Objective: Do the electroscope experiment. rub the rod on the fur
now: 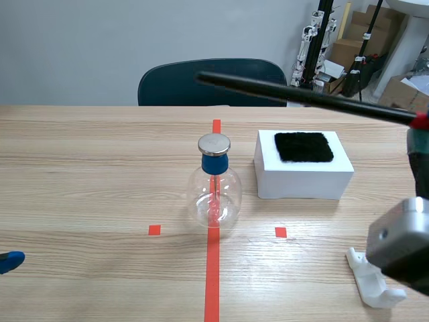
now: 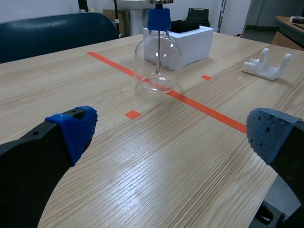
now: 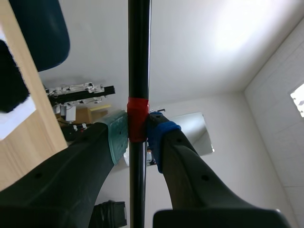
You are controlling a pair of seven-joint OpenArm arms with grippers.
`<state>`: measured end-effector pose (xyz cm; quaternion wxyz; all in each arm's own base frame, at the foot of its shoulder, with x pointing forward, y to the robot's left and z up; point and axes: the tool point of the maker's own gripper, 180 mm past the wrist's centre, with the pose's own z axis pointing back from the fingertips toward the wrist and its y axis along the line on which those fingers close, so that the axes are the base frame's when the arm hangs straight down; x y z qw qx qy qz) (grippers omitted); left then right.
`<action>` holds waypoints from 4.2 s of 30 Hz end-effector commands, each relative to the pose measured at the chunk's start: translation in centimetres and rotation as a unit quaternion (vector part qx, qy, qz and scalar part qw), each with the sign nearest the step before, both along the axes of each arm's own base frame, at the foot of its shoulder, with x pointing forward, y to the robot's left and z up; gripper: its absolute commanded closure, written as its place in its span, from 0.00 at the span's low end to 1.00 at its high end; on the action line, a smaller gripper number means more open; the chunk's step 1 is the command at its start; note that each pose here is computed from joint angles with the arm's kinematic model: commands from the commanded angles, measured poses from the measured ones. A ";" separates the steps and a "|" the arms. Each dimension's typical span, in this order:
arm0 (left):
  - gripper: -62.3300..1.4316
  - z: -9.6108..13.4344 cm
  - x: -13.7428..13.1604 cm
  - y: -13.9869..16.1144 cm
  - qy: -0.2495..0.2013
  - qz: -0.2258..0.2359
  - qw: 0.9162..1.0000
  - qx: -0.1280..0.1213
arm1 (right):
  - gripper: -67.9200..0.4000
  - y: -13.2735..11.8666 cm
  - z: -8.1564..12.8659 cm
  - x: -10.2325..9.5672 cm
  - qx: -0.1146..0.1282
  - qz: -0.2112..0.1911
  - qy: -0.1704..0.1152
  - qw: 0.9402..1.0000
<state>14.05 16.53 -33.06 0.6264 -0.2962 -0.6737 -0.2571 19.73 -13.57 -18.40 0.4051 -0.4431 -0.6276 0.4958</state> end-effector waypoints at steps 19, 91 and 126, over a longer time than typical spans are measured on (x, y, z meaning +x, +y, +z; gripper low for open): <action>0.00 0.9 0.4 0.2 -0.018 0.002 1.000 -0.008 | 0.96 3.0 -0.7 -3.2 0.007 0.066 0.016 0.998; 0.00 0.9 0.4 0.2 -0.018 0.002 1.000 -0.009 | 0.96 3.5 -0.9 -3.4 0.054 0.076 0.033 0.995; 0.00 0.9 0.4 0.2 -0.018 0.002 1.000 -0.009 | 0.96 3.6 -0.9 -3.4 0.056 0.076 0.034 0.995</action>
